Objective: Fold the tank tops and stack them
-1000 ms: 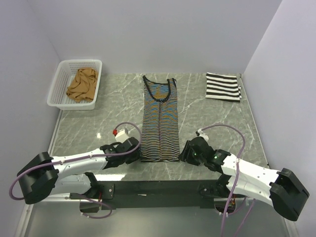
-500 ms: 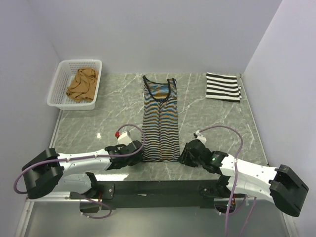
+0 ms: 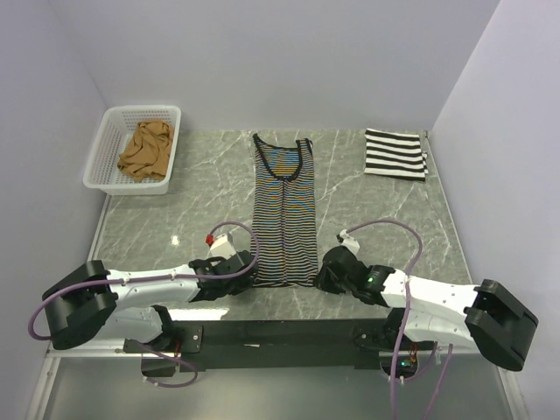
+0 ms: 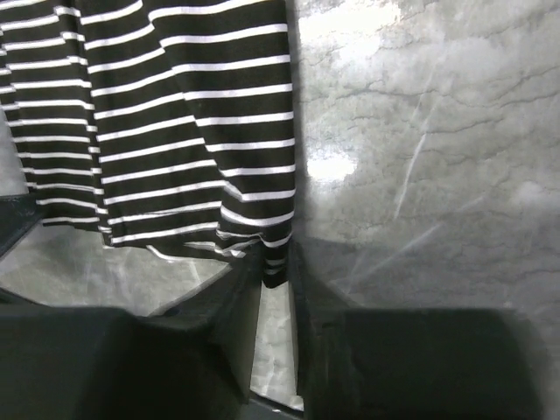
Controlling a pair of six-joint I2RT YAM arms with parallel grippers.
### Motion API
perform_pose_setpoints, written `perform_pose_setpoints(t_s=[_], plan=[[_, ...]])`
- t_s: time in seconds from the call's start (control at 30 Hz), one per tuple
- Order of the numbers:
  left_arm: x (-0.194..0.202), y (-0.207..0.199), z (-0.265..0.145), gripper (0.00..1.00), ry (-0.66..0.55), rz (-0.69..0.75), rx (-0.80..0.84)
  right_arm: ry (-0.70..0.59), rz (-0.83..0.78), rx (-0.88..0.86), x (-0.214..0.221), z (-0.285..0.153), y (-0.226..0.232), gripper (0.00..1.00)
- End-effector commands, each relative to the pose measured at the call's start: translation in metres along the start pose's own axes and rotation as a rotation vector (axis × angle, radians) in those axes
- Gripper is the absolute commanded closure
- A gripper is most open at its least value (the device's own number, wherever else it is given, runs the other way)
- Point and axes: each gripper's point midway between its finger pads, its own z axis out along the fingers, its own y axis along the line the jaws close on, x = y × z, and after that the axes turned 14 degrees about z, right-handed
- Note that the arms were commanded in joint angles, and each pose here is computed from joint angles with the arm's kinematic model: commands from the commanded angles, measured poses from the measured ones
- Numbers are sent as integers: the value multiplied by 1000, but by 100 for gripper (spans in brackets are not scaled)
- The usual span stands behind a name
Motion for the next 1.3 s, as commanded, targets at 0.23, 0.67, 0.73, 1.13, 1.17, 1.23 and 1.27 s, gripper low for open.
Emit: perform_pose_setpoints(t_s=[0.23, 0.67, 0.73, 1.13, 1.17, 1.23, 1.27], plan=[[21, -2, -16, 99, 53, 70, 44, -28, -86, 75, 1, -26, -17, 100], [34, -38, -70, 99, 46, 144, 125, -34, -155, -13, 20, -80, 19, 100], [15, -43, -72, 97, -14, 143, 131, -82, -176, -20, 7, -84, 28, 100], [-105, -65, -58, 99, -185, 95, 141, -195, -209, -16, -74, -62, 76, 100], [-122, -68, -56, 100, -217, 70, 147, -187, -215, 2, -77, -55, 77, 100], [-132, -69, -47, 100, -213, 86, 140, -203, -215, 12, -96, -46, 86, 100], [-139, -69, -43, 99, -219, 84, 134, -208, -217, 13, -103, -43, 89, 100]])
